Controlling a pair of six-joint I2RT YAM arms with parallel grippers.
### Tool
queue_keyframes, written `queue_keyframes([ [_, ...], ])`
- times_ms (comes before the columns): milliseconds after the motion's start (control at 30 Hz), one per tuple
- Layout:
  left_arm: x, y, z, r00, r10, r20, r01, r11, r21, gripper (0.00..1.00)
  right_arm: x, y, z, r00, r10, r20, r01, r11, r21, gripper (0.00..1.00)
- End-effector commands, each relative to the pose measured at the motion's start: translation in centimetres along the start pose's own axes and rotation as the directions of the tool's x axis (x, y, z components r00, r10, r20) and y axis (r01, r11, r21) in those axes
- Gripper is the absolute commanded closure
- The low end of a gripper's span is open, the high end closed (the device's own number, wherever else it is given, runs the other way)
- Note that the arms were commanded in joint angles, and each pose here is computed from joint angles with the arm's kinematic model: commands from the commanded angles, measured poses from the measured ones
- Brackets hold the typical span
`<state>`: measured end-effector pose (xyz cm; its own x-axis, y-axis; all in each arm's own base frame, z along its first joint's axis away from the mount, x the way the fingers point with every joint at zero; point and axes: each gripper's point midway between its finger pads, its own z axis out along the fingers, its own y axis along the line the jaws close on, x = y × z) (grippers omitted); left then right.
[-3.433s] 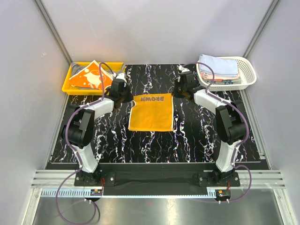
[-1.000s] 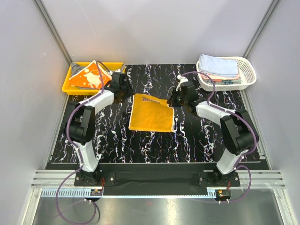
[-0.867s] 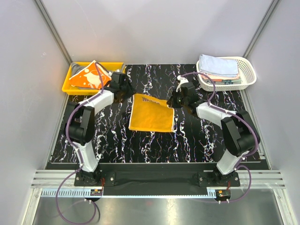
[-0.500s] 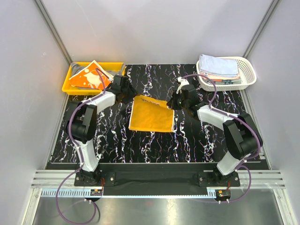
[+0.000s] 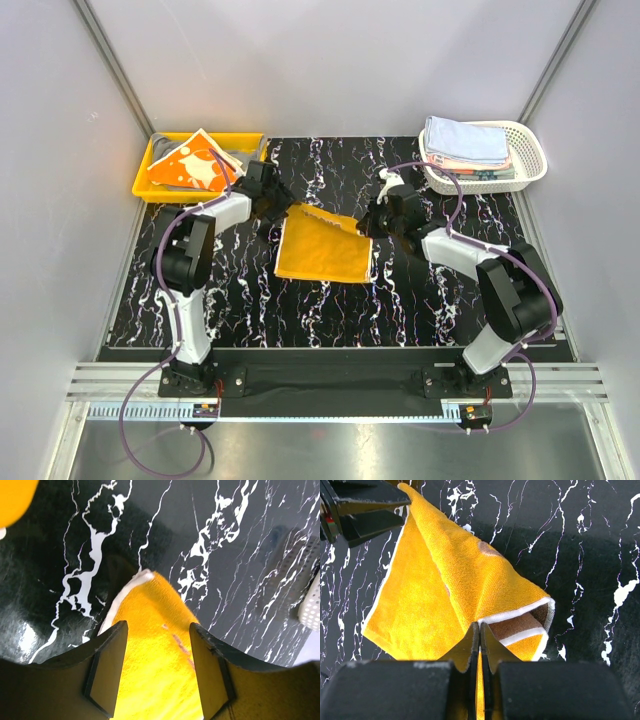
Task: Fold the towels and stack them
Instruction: Fold the towel
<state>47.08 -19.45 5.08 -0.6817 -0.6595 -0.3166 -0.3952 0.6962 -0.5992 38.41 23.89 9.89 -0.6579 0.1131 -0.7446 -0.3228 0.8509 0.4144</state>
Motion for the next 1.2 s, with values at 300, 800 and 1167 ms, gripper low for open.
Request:
queue_keyframes([
  [300, -2.0, -2.1, 0.8, 0.998, -0.049, 0.039, 0.047, 0.997, 0.059, 0.43, -1.4, 1.6, -0.8, 0.998, -0.024, 0.061, 0.027, 0.999, -0.044, 0.96],
  [800, -2.7, -1.6, 1.5, 0.995, -0.080, 0.053, 0.079, 0.996, 0.036, 0.47, -0.1, 0.9, -0.6, 0.999, -0.027, 0.041, 0.029, 0.999, -0.028, 0.96],
  [1167, -2.8, -1.4, 1.0, 0.996, -0.083, 0.046, 0.081, 0.996, 0.041, 0.67, 0.5, 0.2, -0.4, 0.999, -0.027, 0.035, 0.027, 1.000, -0.007, 0.96],
])
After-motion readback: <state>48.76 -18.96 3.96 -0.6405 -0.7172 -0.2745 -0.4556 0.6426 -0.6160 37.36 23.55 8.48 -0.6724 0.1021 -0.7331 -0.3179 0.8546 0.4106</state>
